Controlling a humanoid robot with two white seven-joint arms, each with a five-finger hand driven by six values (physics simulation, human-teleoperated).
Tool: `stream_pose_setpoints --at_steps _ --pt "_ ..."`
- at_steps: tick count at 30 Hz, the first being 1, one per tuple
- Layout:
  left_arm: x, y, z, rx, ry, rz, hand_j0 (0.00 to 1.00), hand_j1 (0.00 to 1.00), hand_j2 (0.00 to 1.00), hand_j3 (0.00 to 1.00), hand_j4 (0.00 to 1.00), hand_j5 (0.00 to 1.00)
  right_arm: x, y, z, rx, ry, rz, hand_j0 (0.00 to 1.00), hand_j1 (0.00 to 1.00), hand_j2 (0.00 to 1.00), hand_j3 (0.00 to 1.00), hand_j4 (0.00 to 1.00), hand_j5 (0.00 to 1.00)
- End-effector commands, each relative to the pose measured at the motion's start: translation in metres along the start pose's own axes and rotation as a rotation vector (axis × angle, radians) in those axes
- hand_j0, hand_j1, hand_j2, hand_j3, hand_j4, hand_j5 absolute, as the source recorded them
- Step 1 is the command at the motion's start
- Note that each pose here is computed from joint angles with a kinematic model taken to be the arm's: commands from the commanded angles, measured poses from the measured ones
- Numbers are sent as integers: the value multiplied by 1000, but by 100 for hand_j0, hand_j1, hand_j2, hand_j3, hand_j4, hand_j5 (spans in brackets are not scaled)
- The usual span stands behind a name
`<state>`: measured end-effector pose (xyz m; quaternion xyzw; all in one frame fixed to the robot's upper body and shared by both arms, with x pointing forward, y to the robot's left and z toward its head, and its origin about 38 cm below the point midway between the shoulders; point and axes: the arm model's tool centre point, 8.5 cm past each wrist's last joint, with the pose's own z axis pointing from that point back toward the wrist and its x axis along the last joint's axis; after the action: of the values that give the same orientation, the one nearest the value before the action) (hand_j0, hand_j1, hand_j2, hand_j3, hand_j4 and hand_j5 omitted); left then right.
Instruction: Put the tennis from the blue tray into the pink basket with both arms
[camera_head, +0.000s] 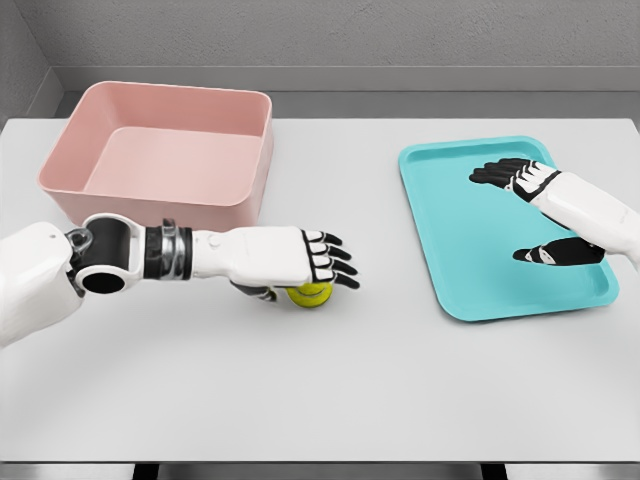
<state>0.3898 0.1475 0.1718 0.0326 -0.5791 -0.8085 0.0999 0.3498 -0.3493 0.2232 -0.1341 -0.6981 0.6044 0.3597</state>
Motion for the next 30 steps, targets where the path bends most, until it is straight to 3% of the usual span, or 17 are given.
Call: stream_pose_setpoints --at_steps 1,26,28,30 --pt "-4 -3 2 -2 12 14 100 100 100 100 100 100 0 -1 0 -4 0 -5 100 100 100 100 100 100" --pt "-13 -15 -15 -30 19 48 100 100 100 100 100 100 -2 3 2 1 6 -15 100 100 100 100 100 100" --pt "-13 -17 -16 -35 17 49 86 86 86 86 86 86 -2 3 2 1 6 -15 100 100 100 100 100 100" --pt "-12 -19 -16 -56 16 50 80 80 80 80 80 80 -2 2 3 1 7 -13 100 100 100 100 100 100"
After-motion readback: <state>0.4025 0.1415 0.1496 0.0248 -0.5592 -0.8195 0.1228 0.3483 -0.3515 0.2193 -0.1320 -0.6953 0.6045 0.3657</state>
